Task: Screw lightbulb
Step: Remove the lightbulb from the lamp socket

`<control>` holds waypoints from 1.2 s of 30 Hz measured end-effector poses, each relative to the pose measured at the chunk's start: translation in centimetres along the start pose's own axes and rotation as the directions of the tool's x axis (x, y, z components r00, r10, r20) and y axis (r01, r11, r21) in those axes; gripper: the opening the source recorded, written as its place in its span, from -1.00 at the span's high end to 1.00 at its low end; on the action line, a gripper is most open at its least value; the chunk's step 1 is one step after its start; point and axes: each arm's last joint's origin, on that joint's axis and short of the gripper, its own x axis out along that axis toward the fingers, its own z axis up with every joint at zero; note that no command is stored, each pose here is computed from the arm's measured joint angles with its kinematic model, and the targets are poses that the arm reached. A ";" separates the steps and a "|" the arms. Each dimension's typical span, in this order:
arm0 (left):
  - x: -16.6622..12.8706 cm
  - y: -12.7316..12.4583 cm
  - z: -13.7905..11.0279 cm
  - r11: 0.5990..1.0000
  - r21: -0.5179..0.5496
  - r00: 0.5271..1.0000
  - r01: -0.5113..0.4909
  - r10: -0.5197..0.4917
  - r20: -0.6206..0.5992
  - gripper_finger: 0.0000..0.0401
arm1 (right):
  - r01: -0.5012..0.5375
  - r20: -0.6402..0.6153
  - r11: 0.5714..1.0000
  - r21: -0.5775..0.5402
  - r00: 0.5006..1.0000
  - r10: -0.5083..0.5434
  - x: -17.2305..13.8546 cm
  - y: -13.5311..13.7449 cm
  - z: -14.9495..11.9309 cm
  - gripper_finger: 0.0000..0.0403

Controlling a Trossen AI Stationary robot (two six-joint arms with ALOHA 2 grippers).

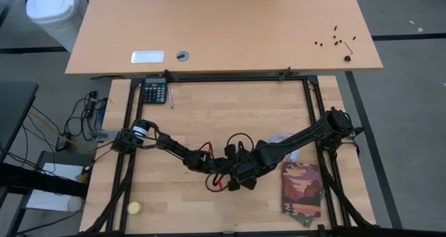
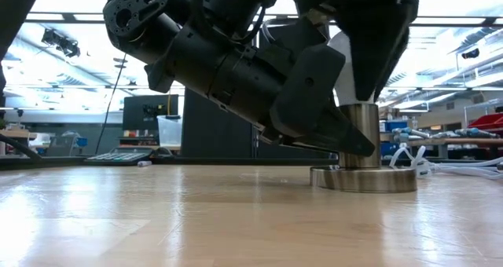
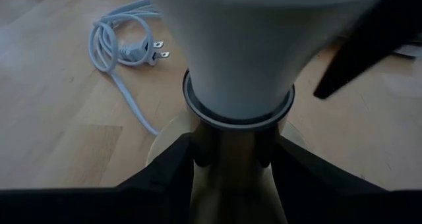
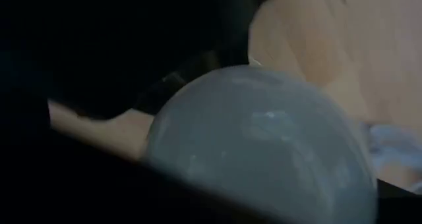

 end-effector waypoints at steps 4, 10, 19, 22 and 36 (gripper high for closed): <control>0.0 -0.1 0.0 1.000 0.024 1.000 0.017 -0.017 -0.004 0.10 | 0.002 -0.003 0.960 -0.282 1.000 -0.003 0.0 0.0 0.0 -0.21; -0.1 -0.3 -0.1 0.999 0.033 0.999 0.038 -0.038 -0.014 0.10 | 0.010 -0.009 0.679 -0.734 1.000 -0.025 0.0 -0.3 -0.1 -0.14; -0.1 -0.3 -0.1 0.999 0.037 0.999 0.037 -0.036 -0.021 0.10 | 0.059 0.011 0.361 -0.931 0.991 -0.134 0.0 -1.0 -0.3 -0.13; -0.1 -0.3 -0.1 0.999 0.037 0.999 0.037 -0.036 -0.022 0.10 | 0.036 -0.035 0.427 -0.904 0.987 -0.156 -0.2 -1.5 -0.6 -0.13; -0.1 -0.2 -0.1 0.999 0.036 0.999 0.032 -0.031 -0.018 0.10 | -0.083 -0.115 0.694 -0.716 0.993 0.000 -3.1 -2.1 -1.5 -0.66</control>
